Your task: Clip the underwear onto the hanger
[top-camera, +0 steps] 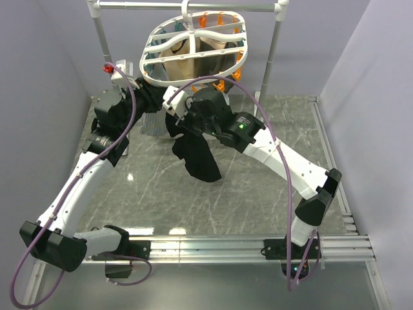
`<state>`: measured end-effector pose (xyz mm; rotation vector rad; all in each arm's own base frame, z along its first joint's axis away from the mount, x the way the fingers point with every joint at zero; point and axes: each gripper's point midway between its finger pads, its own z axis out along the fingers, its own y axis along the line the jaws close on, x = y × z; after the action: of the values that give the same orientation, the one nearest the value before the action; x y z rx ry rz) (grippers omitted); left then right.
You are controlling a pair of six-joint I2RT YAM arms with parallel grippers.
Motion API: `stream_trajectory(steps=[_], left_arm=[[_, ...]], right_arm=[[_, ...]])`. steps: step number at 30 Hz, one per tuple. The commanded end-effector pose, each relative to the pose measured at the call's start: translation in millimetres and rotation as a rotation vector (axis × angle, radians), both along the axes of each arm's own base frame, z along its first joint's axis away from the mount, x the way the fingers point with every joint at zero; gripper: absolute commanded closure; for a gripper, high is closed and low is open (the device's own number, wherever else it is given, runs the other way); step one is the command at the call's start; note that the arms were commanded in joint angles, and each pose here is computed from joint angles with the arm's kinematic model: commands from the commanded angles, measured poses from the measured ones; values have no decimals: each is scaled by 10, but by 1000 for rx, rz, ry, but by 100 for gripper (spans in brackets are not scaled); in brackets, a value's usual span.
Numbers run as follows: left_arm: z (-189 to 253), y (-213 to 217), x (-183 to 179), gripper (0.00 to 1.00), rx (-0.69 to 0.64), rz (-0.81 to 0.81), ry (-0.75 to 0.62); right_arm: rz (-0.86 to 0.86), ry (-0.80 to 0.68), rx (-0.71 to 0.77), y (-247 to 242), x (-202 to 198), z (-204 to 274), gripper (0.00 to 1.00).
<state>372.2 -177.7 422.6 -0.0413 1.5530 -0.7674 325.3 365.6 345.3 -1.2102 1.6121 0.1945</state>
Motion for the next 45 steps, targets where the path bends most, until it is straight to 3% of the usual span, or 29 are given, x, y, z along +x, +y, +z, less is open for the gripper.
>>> stream_trajectory(steps=[1, 45], left_arm=[[93, -4, 9, 100, 5, 5, -25], [-148, -91, 39, 100, 127, 8, 7]], right_arm=[[-3, -44, 18, 10, 8, 123, 100], [-35, -141, 62, 65, 99, 512, 100]])
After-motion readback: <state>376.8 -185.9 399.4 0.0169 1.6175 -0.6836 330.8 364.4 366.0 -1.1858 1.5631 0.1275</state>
